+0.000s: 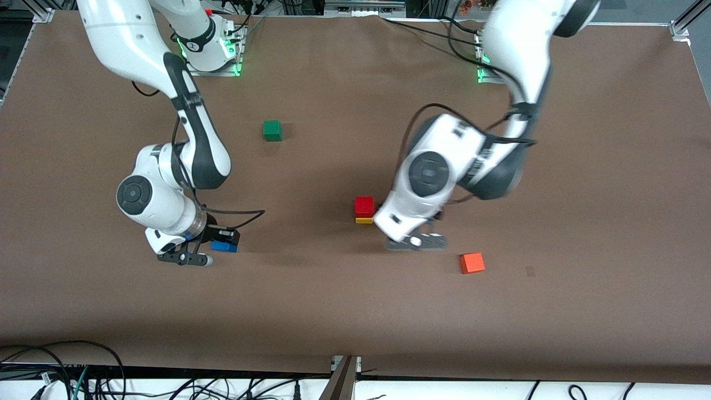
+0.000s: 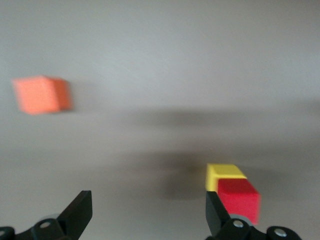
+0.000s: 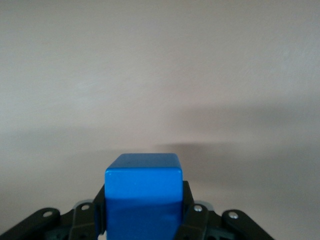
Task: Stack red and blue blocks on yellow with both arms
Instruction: 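Lift the left gripper away while the right gripper carries blue over red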
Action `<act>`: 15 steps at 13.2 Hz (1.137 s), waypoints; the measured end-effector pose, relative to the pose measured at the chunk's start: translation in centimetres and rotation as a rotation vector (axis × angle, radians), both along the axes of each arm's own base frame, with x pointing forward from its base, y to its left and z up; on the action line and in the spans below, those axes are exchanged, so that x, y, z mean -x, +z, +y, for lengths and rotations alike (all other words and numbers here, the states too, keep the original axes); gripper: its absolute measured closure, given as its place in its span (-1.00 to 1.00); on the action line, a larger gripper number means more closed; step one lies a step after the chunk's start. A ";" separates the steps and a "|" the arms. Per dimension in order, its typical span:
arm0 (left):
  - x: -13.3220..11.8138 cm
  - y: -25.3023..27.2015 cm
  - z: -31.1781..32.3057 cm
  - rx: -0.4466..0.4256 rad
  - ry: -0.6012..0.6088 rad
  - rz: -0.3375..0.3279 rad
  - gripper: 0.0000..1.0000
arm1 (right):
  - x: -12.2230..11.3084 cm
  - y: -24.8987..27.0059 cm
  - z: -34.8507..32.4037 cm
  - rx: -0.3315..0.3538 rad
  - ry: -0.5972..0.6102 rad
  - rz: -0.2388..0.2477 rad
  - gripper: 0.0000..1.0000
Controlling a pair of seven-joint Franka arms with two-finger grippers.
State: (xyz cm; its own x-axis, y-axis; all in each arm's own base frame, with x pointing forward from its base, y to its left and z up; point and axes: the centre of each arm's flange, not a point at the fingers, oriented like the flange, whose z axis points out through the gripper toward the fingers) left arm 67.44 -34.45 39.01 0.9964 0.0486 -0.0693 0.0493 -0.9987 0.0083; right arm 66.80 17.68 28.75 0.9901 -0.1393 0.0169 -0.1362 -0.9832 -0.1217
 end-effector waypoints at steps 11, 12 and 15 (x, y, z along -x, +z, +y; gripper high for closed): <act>-2.8 15.4 30.3 0.040 0.010 -0.040 -1.00 | 8.1 5.8 27.5 -0.049 -0.139 -0.065 -0.11; -2.2 15.4 31.3 0.038 0.001 -0.001 -1.00 | 8.4 5.6 28.6 -0.050 -0.125 -0.069 -0.11; 0.3 16.4 32.8 0.035 0.008 0.065 -1.00 | 8.8 6.4 30.3 -0.051 -0.080 -0.082 -0.11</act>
State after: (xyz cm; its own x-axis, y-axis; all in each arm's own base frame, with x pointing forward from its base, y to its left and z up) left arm 67.15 -1.64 55.36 0.9894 0.0527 -0.1353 0.0585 -0.9975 0.0394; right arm 58.04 47.93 35.19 0.9714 -0.2201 0.0886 -0.2011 -0.9619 -0.1851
